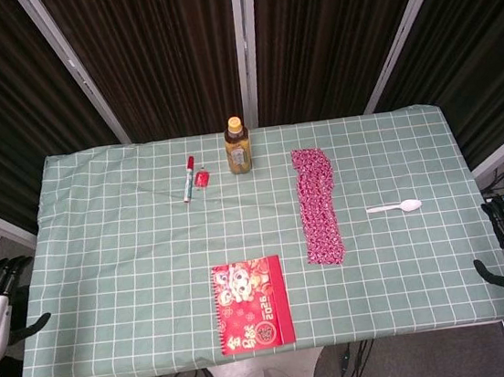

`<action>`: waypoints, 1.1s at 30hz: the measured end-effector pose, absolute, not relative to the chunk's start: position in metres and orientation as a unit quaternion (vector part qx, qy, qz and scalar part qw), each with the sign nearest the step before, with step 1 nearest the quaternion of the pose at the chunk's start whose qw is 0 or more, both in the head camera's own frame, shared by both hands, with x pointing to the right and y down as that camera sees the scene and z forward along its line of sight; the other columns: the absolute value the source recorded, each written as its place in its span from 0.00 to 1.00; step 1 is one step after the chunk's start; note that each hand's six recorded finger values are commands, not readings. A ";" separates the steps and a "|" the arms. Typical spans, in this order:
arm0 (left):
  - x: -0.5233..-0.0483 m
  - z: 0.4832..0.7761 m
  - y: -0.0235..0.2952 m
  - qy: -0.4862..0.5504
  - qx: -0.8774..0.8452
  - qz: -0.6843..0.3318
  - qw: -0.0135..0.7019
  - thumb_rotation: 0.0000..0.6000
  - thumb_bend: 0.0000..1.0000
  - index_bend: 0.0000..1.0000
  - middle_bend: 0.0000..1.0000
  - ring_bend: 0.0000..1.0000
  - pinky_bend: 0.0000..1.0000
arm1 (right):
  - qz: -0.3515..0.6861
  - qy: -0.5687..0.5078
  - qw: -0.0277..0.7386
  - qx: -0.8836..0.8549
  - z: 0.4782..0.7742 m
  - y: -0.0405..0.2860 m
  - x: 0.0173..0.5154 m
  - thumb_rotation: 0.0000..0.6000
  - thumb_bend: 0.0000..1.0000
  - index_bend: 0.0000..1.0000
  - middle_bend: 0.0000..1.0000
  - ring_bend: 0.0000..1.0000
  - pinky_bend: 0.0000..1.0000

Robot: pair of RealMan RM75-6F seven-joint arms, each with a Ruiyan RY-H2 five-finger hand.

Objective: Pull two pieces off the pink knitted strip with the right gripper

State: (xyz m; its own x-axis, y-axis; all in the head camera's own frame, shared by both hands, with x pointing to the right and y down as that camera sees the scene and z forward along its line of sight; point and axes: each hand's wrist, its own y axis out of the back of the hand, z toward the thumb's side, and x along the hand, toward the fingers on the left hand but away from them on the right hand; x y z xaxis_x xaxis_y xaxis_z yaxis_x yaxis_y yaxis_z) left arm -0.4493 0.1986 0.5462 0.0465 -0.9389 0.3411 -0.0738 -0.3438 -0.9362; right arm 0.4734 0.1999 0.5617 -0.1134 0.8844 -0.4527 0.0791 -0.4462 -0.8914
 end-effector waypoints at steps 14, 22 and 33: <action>-0.447 0.547 0.198 0.414 -0.610 -0.550 0.391 1.00 0.10 0.15 0.14 0.10 0.17 | 0.616 -0.416 0.324 -0.586 0.560 0.199 0.469 1.00 0.20 0.00 0.00 0.00 0.00; -0.448 0.549 0.201 0.412 -0.611 -0.553 0.388 1.00 0.10 0.15 0.14 0.10 0.17 | 0.607 -0.399 0.341 -0.597 0.562 0.200 0.462 1.00 0.87 0.00 0.00 0.00 0.00; -0.449 0.553 0.202 0.408 -0.612 -0.559 0.384 1.00 0.10 0.15 0.14 0.10 0.17 | 0.613 -0.360 0.350 -0.610 0.576 0.203 0.454 1.00 1.00 0.07 0.83 0.75 0.68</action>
State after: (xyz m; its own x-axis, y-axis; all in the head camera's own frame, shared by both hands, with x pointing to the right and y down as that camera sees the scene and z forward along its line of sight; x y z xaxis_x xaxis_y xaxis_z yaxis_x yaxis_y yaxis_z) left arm -0.4489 0.2025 0.5531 0.0429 -0.9279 0.3704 -0.0693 -0.3726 -0.9254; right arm 0.4538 0.2033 0.5762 -0.0111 0.8682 -0.4960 0.0103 -0.4959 -0.8683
